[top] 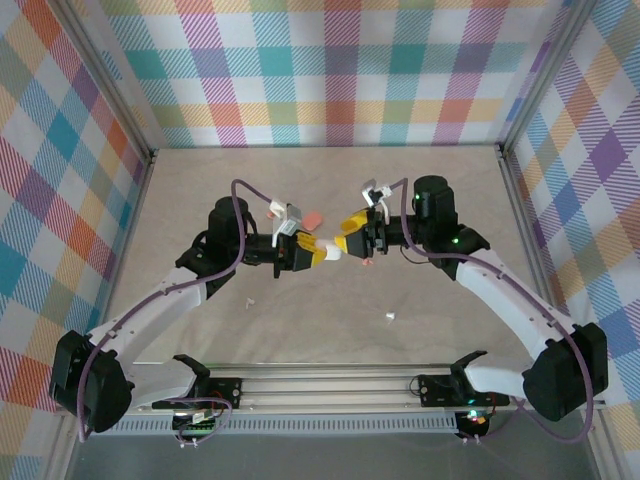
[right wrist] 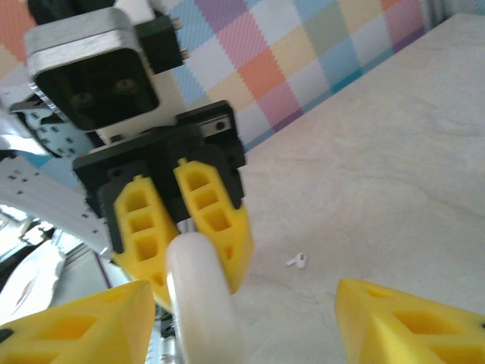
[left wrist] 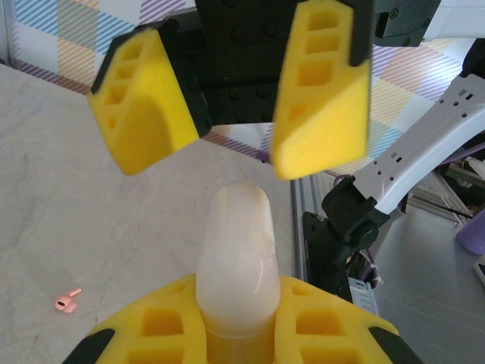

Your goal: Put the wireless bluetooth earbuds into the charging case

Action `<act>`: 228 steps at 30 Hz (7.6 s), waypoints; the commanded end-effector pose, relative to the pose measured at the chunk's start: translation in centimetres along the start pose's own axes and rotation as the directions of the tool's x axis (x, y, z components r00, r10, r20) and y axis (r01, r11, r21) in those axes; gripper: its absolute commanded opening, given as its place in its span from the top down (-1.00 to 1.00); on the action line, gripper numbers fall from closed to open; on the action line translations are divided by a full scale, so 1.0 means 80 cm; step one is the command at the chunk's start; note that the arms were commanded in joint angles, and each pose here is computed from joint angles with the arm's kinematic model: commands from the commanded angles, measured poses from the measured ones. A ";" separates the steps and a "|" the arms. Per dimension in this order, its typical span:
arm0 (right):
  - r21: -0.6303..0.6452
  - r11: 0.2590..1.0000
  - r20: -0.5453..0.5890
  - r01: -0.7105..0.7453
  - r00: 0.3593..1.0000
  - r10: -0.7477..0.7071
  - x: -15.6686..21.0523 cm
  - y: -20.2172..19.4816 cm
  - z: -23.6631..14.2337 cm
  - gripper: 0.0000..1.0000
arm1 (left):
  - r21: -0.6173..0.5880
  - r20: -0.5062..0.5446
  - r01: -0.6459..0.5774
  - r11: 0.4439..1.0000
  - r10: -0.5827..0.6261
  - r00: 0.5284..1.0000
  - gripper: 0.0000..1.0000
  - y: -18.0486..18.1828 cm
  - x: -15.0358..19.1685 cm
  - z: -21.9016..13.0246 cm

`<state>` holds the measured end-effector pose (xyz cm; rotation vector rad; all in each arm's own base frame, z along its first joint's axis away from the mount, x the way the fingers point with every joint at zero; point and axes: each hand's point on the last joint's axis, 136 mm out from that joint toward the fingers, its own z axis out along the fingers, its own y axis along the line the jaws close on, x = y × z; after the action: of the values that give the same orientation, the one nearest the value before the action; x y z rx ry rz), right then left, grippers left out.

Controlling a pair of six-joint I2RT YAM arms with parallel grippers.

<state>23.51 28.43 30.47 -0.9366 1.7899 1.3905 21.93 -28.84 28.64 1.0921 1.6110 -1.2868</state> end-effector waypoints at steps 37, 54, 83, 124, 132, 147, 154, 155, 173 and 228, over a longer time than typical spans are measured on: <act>0.211 0.965 -0.032 -0.154 0.986 0.164 0.000 -0.056 0.014 -0.40 | 0.062 -0.009 -0.092 0.994 0.092 0.996 1.00 -0.039 -0.012 -0.016; 0.208 0.960 -0.006 -0.189 0.981 0.194 -0.007 -0.041 0.005 -0.44 | -0.087 -0.060 0.165 0.982 -0.171 0.983 1.00 0.029 0.028 -0.005; 0.825 0.226 0.150 -0.517 0.586 0.796 0.282 -0.095 -0.137 0.02 | -0.112 -0.045 0.045 0.993 -0.050 0.998 1.00 0.028 0.050 -0.020; 0.899 0.263 -0.023 -0.350 0.561 0.827 0.358 -0.155 -0.093 0.27 | -0.071 -0.096 0.057 0.996 -0.063 0.993 1.00 0.029 0.060 -0.014; 0.901 0.275 -0.043 -0.335 0.563 0.825 0.355 -0.156 -0.087 0.29 | -0.064 -0.098 0.054 0.997 -0.060 0.993 1.00 0.025 0.059 -0.015; 0.894 0.286 -0.051 -0.346 0.555 0.831 0.350 -0.148 -0.084 0.17 | -0.056 -0.104 0.043 0.997 -0.049 0.993 1.00 0.018 0.056 -0.018; 0.895 0.283 -0.052 -0.346 0.548 0.835 0.352 -0.148 -0.083 0.20 | -0.054 -0.104 0.041 0.998 -0.047 0.994 1.00 0.015 0.054 -0.020; 0.895 0.281 -0.052 -0.346 0.546 0.836 0.353 -0.148 -0.083 0.21 | -0.054 -0.103 0.041 0.998 -0.046 0.994 1.00 0.014 0.054 -0.021; 0.911 0.265 -0.050 -0.316 0.551 0.833 0.360 -0.141 -0.087 0.44 | -0.059 -0.104 0.043 0.997 -0.049 0.993 1.00 0.008 0.058 -0.025; 0.290 0.626 -0.681 0.724 0.616 -0.396 0.049 0.042 0.001 0.73 | -0.019 -0.059 -0.176 0.984 0.175 0.983 1.00 -0.024 0.058 -0.033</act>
<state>18.82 27.93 27.40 -1.4610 1.9305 0.1406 19.46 -25.61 24.53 1.1751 1.6376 -1.1387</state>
